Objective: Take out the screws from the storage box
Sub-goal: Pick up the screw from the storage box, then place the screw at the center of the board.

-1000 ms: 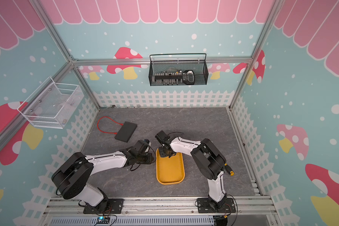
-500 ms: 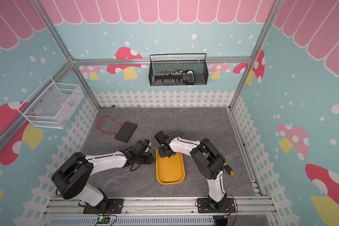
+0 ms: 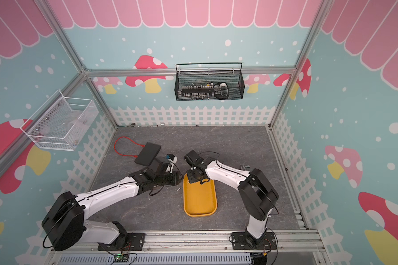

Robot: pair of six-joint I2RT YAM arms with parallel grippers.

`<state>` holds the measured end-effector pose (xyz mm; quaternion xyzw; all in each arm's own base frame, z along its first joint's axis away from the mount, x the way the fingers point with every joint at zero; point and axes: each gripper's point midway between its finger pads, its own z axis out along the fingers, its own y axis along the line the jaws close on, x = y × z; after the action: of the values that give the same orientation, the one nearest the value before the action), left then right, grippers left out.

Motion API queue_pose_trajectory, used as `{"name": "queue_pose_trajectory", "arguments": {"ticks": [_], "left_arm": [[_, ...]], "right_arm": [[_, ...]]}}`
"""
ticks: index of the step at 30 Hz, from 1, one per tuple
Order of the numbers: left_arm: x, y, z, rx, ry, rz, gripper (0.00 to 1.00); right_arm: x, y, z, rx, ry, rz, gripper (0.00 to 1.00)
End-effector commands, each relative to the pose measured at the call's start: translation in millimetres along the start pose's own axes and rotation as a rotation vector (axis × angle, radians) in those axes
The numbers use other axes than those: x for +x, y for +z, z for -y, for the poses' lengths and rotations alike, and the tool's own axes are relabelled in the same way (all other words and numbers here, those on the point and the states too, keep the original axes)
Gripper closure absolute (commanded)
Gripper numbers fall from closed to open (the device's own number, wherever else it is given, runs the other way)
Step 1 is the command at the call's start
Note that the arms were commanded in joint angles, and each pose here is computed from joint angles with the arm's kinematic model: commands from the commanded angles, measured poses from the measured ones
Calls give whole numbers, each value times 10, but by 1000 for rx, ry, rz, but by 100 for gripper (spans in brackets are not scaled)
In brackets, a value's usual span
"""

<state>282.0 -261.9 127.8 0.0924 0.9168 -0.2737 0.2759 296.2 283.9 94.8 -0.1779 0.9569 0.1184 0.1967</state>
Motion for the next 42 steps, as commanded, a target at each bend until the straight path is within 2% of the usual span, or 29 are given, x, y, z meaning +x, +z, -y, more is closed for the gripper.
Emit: {"name": "queue_pose_trajectory", "arguments": {"ticks": [1,5,11,14,17,20,25,32,39,42], "left_arm": [[-72,-54,279,60,87,11,63],[-32,38,534,115,158,-19,69],[143,364,785,130,255,-98,69],[209,590,674,56,238,-152,69],[246,762,494,-55,232,-179,66],[257,877,356,-125,232,-181,65],[226,995,284,-168,263,-177,64],[270,1171,265,-169,296,-214,65],[292,1127,152,-216,281,-224,71],[311,1157,120,-211,277,-243,77]], "right_arm": [[50,-231,56,-26,22,12,97],[108,-499,250,-22,65,51,97],[286,-741,812,31,168,88,97],[439,-742,1088,68,214,86,97],[630,-589,1264,86,248,48,96],[770,-372,1307,83,252,-13,96],[877,-171,1297,62,247,-51,94],[1038,17,1292,47,249,-105,90],[1106,67,1280,36,254,-118,83],[1126,102,1280,34,256,-127,79]]}}
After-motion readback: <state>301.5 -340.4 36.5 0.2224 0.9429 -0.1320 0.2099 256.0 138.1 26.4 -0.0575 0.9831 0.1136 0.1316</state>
